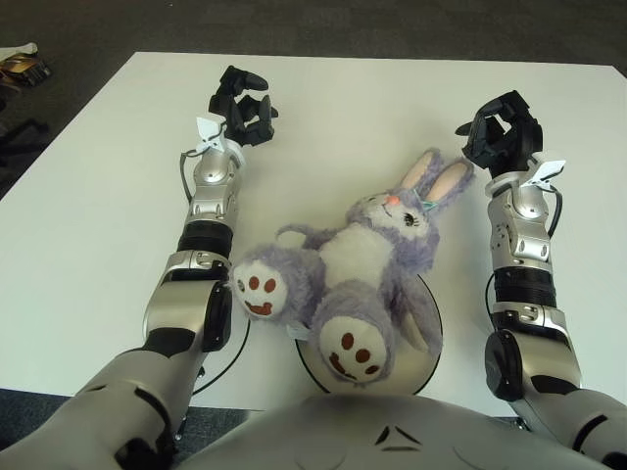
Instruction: Put the doll into the plate.
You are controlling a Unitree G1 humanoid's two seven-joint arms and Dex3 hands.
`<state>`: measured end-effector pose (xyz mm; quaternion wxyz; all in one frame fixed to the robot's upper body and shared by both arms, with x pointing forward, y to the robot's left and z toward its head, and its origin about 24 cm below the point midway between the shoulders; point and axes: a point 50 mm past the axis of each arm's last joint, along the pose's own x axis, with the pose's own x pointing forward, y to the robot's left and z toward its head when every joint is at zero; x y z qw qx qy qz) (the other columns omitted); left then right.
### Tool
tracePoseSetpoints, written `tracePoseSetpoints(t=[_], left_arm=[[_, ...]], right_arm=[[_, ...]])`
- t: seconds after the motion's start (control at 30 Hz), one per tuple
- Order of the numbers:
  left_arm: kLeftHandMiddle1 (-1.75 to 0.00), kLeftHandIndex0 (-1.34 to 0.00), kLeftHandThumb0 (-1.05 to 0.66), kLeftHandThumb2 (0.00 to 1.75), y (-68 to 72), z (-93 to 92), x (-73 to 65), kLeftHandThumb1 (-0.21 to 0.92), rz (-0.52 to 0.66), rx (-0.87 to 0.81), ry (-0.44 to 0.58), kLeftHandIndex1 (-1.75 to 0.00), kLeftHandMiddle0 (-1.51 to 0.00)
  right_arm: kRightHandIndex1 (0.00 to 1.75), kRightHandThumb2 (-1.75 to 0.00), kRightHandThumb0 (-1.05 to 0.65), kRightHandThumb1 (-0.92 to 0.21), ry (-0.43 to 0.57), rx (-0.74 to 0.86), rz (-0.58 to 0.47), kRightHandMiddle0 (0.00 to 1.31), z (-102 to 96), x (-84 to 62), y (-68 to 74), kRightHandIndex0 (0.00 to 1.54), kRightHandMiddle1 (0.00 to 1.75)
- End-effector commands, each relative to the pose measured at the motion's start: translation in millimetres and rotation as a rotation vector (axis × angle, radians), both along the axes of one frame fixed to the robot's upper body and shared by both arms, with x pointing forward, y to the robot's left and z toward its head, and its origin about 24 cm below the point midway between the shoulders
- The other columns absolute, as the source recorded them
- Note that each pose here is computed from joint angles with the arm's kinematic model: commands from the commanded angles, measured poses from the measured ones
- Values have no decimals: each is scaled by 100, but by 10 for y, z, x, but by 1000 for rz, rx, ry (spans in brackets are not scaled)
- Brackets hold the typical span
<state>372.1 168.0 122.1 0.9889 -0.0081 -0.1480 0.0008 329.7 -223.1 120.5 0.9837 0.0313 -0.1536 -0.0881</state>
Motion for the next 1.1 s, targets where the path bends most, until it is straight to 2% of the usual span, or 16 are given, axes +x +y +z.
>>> tracePoseSetpoints(t=[0.0,0.43,0.8,1.07], left_arm=[[-157,-39,-1,117,24,-60,-24,40,12,-1,19,-175,-58],[-154,-41,-1,113,57,-197,-35,42,62,-20,74,-175,-56],[-156,-39,-1,114,48,-265,-32,41,66,-32,95,-174,-57],[-158,-39,-1,117,40,-285,-33,40,76,-31,109,-174,-59]], right_arm=[[145,-123,-1,-31,-11,19,-19,55,-16,-19,-75,62,175],[147,-135,-1,-21,23,65,-112,60,-191,-73,-123,70,175],[156,-149,-1,-12,74,40,-68,60,-269,-58,-109,77,175],[159,-152,-1,-10,116,28,-53,60,-300,-36,-92,79,175]])
